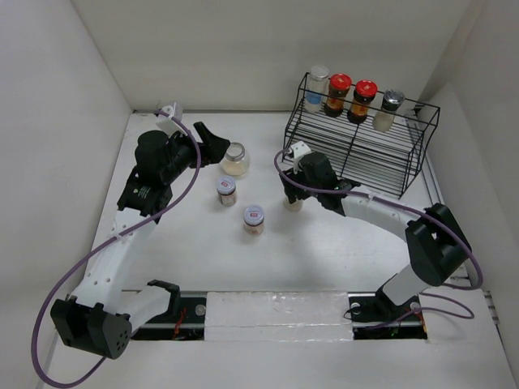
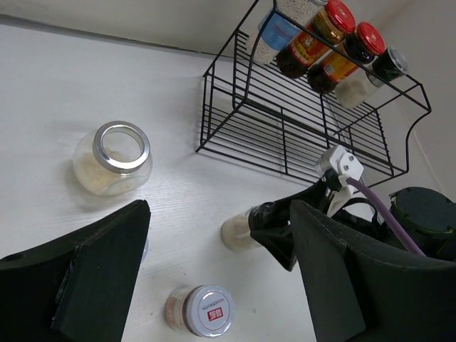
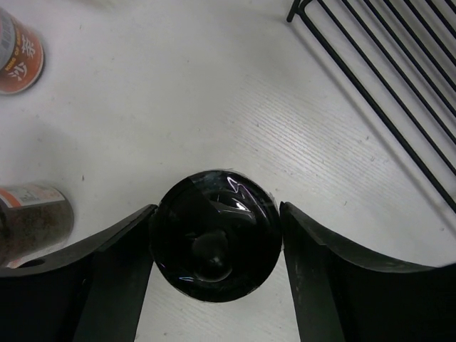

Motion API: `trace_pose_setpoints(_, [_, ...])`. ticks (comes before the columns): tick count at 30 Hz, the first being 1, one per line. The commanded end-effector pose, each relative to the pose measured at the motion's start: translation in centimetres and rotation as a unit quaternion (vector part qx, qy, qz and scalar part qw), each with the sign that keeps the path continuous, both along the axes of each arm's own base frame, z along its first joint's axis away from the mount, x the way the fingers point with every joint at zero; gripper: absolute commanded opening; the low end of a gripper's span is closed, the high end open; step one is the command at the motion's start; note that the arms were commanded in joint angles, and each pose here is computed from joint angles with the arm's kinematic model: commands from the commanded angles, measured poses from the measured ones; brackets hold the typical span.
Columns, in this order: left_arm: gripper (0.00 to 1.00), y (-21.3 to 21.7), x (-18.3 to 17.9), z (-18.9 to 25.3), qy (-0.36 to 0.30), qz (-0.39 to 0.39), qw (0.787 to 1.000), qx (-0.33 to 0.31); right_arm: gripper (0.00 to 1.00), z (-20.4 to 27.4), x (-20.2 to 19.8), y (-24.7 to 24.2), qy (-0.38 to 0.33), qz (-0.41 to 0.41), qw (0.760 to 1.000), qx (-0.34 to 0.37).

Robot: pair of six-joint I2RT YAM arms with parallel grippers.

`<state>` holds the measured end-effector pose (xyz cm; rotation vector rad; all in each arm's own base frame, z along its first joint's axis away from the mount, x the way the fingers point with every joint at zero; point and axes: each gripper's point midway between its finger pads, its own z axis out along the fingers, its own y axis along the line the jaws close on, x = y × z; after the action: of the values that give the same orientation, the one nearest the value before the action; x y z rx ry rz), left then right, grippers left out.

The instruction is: Organize the condiment bottles

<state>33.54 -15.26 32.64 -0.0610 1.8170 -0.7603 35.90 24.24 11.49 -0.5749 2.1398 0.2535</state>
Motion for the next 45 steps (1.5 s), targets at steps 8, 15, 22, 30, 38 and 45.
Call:
trace_pose_setpoints(8, [0.75, -0.3, -0.6, 1.8, -0.031, -0.014, 0.999, -0.014, 0.45, 10.6, 1.0, 1.1, -0.111, -0.017, 0.990, 0.082])
trace_pose_setpoints(15, [0.75, -0.2, -0.8, 2.2, -0.037, -0.014, 0.999, -0.015, 0.47, 28.3, 3.9, -6.5, -0.290, -0.114, 0.944, 0.107])
trace_pose_setpoints(22, [0.75, 0.1, -1.0, 1.9, -0.033, -0.009, 0.999, -0.013, 0.47, 37.0, 4.5, -22.7, -0.381, -0.291, 0.874, 0.080])
trace_pose_setpoints(30, [0.75, -0.1, -1.1, 2.1, -0.037, -0.013, 0.999, -0.015, 0.48, 39.5, 7.8, -32.4, -0.378, -0.354, 0.854, 0.046])
trace_pose_setpoints(38, [0.75, -0.2, -0.7, 1.5, -0.029, -0.013, 0.999, -0.013, 0.48, 35.8, 12.9, -36.2, -0.324, -0.357, 0.875, 0.047])
trace_pose_setpoints(45, [0.75, -0.1, -0.6, 1.5, -0.029, -0.009, 0.999, -0.012, 0.48, 32.0, 15.1, -36.3, -0.290, -0.348, 0.890, 0.056])
